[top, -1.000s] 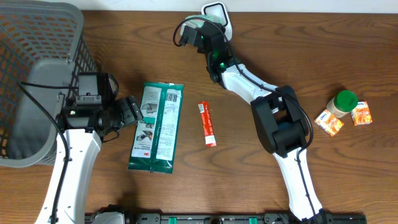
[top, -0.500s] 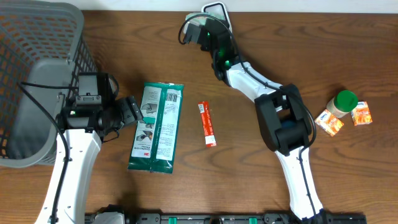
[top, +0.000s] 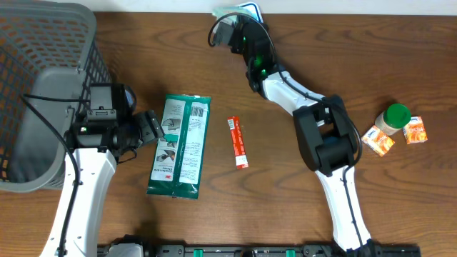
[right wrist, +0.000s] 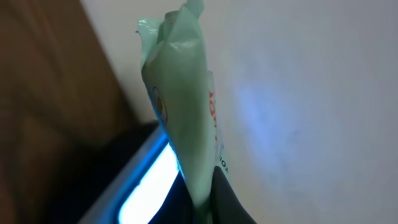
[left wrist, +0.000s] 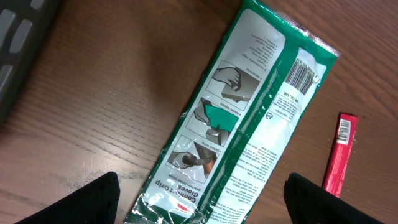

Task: Scan the item barcode
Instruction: 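Hold the wipes packet in front of the scanner with the right gripper, then carry the wipes packet to the table's right side and lower it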

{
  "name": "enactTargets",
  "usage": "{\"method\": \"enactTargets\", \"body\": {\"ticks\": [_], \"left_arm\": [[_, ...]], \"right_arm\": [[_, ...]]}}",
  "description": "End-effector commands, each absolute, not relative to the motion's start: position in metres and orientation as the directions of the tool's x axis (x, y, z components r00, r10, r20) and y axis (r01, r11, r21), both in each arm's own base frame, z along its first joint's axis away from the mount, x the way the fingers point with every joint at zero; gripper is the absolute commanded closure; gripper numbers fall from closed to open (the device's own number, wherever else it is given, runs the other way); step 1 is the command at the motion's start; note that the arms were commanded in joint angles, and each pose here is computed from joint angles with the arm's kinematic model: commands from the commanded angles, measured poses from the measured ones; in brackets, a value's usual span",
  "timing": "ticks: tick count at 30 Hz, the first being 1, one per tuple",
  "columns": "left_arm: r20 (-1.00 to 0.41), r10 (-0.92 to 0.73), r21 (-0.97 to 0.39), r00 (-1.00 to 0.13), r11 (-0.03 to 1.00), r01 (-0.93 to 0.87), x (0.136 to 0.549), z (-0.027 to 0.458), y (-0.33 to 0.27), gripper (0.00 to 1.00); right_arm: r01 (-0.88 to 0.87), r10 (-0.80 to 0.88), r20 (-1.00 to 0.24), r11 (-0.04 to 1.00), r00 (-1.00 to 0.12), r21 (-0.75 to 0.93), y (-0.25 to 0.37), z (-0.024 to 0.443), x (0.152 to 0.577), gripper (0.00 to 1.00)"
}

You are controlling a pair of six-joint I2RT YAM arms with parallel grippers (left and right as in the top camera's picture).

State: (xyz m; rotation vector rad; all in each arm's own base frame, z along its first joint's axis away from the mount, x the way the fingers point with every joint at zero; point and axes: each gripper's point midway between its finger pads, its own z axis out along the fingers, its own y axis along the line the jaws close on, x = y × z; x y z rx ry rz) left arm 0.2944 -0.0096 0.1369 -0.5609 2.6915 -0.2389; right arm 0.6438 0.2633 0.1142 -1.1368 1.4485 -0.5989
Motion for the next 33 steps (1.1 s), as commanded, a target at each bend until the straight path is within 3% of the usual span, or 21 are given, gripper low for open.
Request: {"method": "enactTargets", "body": {"ticks": [1,10,15,17,21,26,33], "left_arm": [[-0.333,-0.415,-0.240,-0.847,0.906,-0.349,0.296,0.140,-0.009,0.15],[-0.333,-0.415,-0.240,-0.847,0.906,-0.349,0.296,0.140,-0.009,0.15],[-0.333,-0.415,-0.240,-0.847,0.906,-0.349,0.296,0.140,-0.009,0.15],[-0.333,-0.415,-0.240,-0.847,0.906,-0.349,0.296,0.140,-0.009,0.15],[-0.333,-0.415,-0.240,-0.847,0.906,-0.349,0.296,0.140,-0.009,0.15],[-0.333,-0.415,-0.240,-0.847,0.906,-0.349,0.296,0.140,-0.009,0.15],[-0.333,-0.415,-0.240,-0.847,0.906,-0.349,0.296,0.140,-0.009,0.15]], "right_arm": [[-0.336,-0.879,-0.471,0.420,0.082,-0.843,0.256,0.091,0.648,0.99],[-0.342,-0.764,-0.639,0.579,0.090,-0.740,0.259,0.122,0.650,0.99],[-0.392,-0.592,-0.799,0.713,0.110,-0.582,0.262,0.201,0.637,0.99],[-0.404,-0.558,-0.827,0.741,0.074,-0.536,0.256,0.227,0.628,0.99],[-0.488,-0.503,-0.849,0.789,-0.164,-0.373,0.236,0.258,0.577,0.99],[-0.531,-0.502,-0.711,0.821,-0.493,-0.212,0.197,0.236,0.503,0.99],[-0.514,-0.509,-0.300,0.855,-0.807,-0.066,0.136,0.162,0.409,0.99]]}}
